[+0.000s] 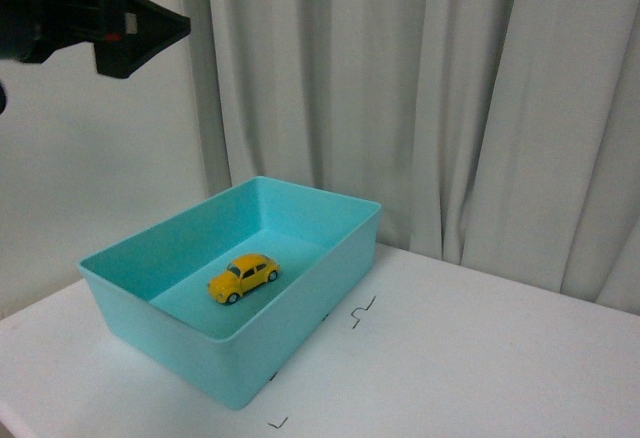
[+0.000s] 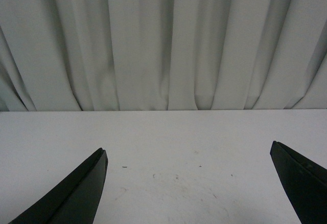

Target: Wind up and store yellow beetle toy

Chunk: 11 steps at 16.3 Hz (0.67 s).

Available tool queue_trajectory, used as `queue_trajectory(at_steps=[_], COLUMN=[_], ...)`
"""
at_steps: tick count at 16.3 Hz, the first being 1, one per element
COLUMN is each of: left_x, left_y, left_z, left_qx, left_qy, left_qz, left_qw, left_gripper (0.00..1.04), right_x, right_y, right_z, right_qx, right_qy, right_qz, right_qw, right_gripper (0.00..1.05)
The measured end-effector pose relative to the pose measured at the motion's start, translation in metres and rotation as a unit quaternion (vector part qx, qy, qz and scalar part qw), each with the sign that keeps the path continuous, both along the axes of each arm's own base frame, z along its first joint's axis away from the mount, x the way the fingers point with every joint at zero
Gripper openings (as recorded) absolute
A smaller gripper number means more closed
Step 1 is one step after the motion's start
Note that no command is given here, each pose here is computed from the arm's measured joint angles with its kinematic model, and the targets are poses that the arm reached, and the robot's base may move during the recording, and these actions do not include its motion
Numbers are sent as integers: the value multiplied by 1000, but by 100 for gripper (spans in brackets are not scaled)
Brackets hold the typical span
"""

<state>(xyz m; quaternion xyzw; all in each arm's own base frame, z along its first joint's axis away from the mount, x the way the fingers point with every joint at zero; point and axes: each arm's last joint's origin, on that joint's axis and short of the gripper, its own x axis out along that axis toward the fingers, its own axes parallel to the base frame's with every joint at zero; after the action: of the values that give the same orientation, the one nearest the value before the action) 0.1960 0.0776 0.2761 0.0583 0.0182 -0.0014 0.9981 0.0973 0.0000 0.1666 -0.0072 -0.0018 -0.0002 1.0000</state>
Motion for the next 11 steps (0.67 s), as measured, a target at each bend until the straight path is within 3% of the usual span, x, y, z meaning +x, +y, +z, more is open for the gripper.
queue_trajectory(at_steps=[2,5,11], left_x=[-38,-52,-70], left_y=[-28,-47,-67], left_z=[-31,-57,-85], left_qx=[-36,-53,-55], left_qy=[-13,-14,-17], left_qz=[-2,1,0], left_qw=[999,999,998], left_gripper=[41,5,2], right_x=[0,0,0], right_y=[0,0,0], right_z=[0,0,0], right_qx=[0,0,0], right_qy=[0,0,0], right_qz=[0,0,0], right_qw=[1000,1000,1000], right_gripper=[98,98,98])
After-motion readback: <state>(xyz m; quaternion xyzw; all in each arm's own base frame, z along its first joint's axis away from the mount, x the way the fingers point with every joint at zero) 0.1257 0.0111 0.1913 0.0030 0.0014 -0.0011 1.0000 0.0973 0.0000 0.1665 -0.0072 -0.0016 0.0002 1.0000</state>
